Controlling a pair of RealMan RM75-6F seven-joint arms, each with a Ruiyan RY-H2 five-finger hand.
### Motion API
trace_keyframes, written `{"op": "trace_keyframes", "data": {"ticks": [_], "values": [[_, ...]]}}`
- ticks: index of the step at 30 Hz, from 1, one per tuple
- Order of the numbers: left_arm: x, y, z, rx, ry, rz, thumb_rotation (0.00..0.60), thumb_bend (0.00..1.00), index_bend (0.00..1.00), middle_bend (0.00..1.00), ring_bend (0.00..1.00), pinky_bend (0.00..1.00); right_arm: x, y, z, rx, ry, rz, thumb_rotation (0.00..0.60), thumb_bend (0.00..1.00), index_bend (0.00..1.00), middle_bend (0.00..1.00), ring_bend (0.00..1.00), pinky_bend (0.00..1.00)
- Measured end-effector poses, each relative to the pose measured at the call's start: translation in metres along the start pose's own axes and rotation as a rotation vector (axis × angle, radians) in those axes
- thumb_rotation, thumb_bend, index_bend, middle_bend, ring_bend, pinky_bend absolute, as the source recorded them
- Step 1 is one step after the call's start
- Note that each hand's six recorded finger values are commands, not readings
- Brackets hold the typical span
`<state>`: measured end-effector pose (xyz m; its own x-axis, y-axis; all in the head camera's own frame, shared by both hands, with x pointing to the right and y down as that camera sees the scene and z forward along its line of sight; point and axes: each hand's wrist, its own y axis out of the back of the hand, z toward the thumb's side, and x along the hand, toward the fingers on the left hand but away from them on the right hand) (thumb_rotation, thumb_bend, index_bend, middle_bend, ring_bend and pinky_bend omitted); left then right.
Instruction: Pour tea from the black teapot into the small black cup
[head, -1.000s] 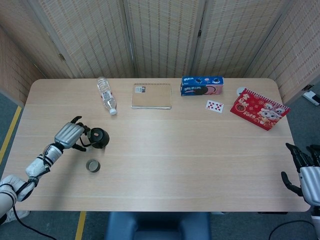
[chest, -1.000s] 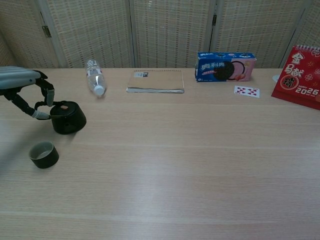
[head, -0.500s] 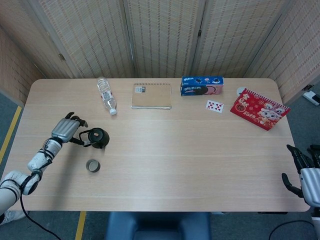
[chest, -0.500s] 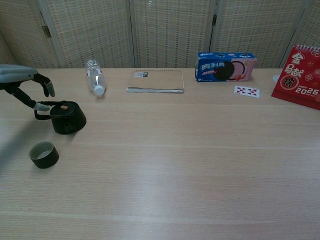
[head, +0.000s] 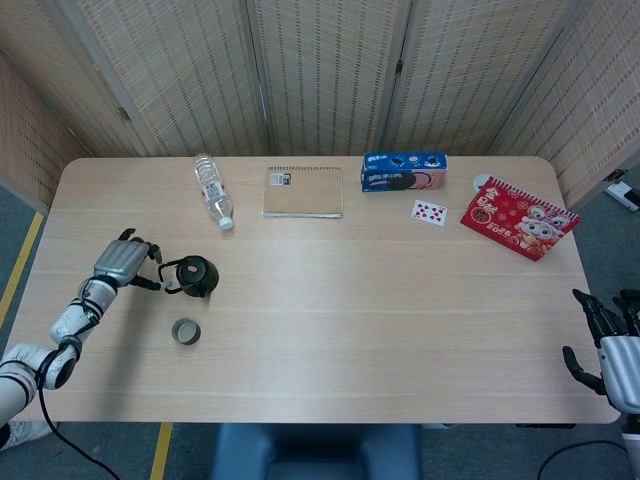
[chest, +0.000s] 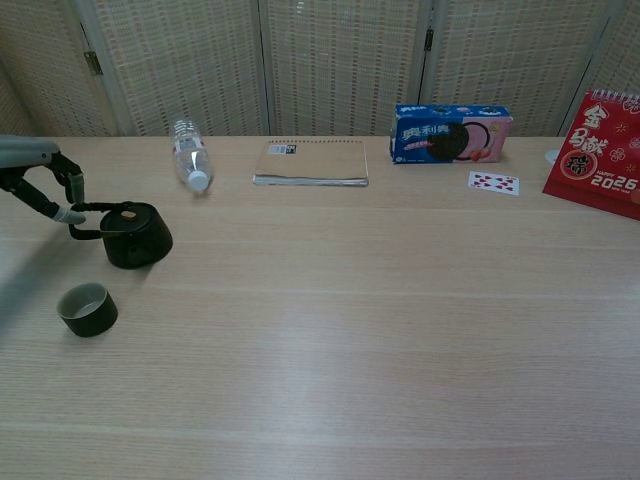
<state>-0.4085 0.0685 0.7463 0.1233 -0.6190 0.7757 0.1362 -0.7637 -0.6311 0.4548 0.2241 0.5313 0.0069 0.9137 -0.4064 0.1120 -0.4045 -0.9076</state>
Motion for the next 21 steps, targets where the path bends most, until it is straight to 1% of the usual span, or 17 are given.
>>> {"op": "trace_keyframes", "data": {"ticks": [9,13,17,21], "values": [[-0.010,-0.007,0.013,-0.024,-0.031,-0.038,0.312,0.21,0.43,0.40,0.26,0.02,0.000,-0.002,-0.002,-0.007,-0.003,0.006,0.600,0.43,0.06,0.17,0.24,0.08],[-0.016,-0.008,0.019,-0.011,-0.050,-0.048,0.313,0.21,0.43,0.41,0.26,0.03,0.000,-0.002,-0.003,-0.008,-0.003,0.004,0.600,0.43,0.06,0.17,0.24,0.08],[-0.020,-0.001,0.023,-0.013,-0.061,-0.008,0.313,0.21,0.44,0.41,0.27,0.03,-0.001,-0.002,-0.003,-0.008,-0.001,0.005,0.600,0.43,0.06,0.17,0.24,0.08],[-0.026,0.012,0.028,-0.031,-0.087,0.065,0.310,0.21,0.44,0.41,0.28,0.05,-0.002,-0.002,-0.003,-0.009,0.000,0.004,0.600,0.43,0.06,0.17,0.24,0.08]]}}
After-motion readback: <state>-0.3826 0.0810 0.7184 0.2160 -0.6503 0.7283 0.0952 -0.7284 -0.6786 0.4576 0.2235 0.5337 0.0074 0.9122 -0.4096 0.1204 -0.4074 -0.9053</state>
